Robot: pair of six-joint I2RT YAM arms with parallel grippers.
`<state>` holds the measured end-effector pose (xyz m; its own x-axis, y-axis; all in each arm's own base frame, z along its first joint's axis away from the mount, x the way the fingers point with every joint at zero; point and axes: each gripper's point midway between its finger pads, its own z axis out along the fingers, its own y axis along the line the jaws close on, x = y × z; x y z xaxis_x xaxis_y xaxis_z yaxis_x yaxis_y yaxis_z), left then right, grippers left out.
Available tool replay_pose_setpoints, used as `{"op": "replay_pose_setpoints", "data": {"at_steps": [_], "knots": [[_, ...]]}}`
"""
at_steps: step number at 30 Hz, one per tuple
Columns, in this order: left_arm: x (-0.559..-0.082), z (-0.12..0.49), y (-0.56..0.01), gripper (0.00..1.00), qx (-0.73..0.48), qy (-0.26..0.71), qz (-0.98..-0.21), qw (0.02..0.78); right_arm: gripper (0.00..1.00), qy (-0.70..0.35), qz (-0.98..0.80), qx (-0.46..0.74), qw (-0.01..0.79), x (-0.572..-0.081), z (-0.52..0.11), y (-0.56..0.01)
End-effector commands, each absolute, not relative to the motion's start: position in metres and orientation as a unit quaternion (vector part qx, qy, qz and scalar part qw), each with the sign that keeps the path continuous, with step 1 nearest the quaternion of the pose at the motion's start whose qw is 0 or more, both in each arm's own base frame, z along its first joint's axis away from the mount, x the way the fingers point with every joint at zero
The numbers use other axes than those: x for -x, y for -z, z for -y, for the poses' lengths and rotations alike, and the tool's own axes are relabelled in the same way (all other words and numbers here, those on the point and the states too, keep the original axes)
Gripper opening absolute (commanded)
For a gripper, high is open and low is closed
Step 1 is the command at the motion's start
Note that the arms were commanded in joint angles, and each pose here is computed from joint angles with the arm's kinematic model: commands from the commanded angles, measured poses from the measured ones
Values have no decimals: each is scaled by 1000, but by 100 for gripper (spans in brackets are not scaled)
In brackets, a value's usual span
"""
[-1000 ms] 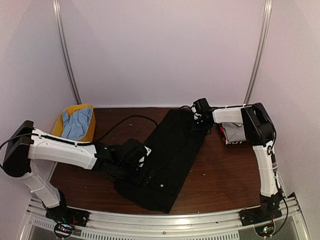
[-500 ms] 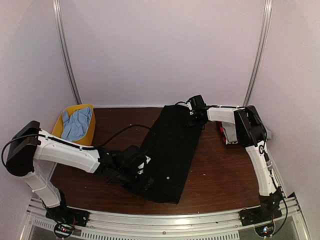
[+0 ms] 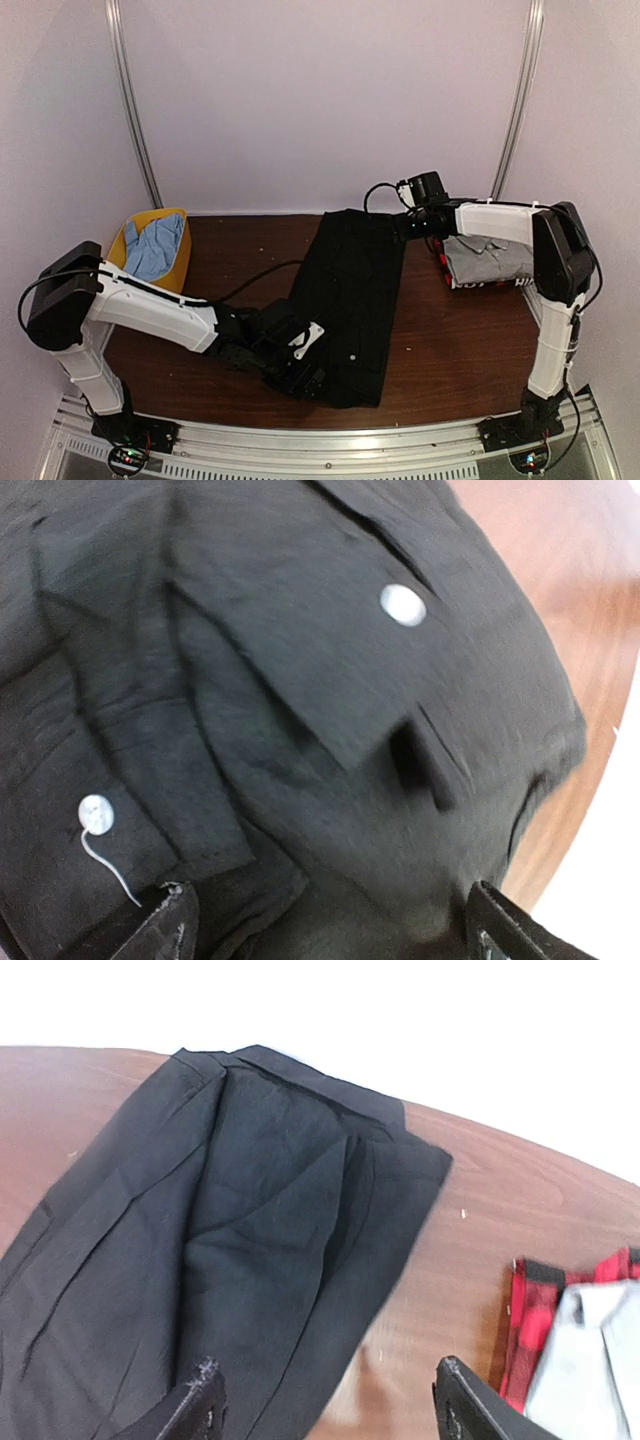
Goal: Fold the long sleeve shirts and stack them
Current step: Rotate the rectangle-folded shirt at the center of the board, then move the rectangle-folded shirt to the center of the board.
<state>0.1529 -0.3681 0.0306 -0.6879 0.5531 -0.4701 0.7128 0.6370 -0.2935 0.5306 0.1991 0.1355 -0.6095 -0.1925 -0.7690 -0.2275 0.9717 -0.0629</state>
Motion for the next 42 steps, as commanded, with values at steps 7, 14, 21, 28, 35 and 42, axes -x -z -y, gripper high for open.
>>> {"op": "replay_pose_setpoints", "data": {"at_steps": [7,14,21,28,35,42], "knots": [[-123,411,-57,98,-462,206,-834,220,77,-116,-903,106,401,-423,-195,-149],[-155,391,-111,98,-418,185,-822,341,78,-131,-905,152,376,-322,-220,-141],[-168,356,-126,98,-375,169,-839,357,78,-167,-896,216,351,-234,-252,-135],[-184,312,-126,97,-305,209,-867,335,78,-159,-889,318,290,-163,-291,-98],[-192,288,-143,98,-270,234,-867,347,78,-129,-872,407,238,-125,-316,-62],[-195,282,-126,98,-267,219,-878,332,75,-95,-871,437,203,-117,-314,-33]]}}
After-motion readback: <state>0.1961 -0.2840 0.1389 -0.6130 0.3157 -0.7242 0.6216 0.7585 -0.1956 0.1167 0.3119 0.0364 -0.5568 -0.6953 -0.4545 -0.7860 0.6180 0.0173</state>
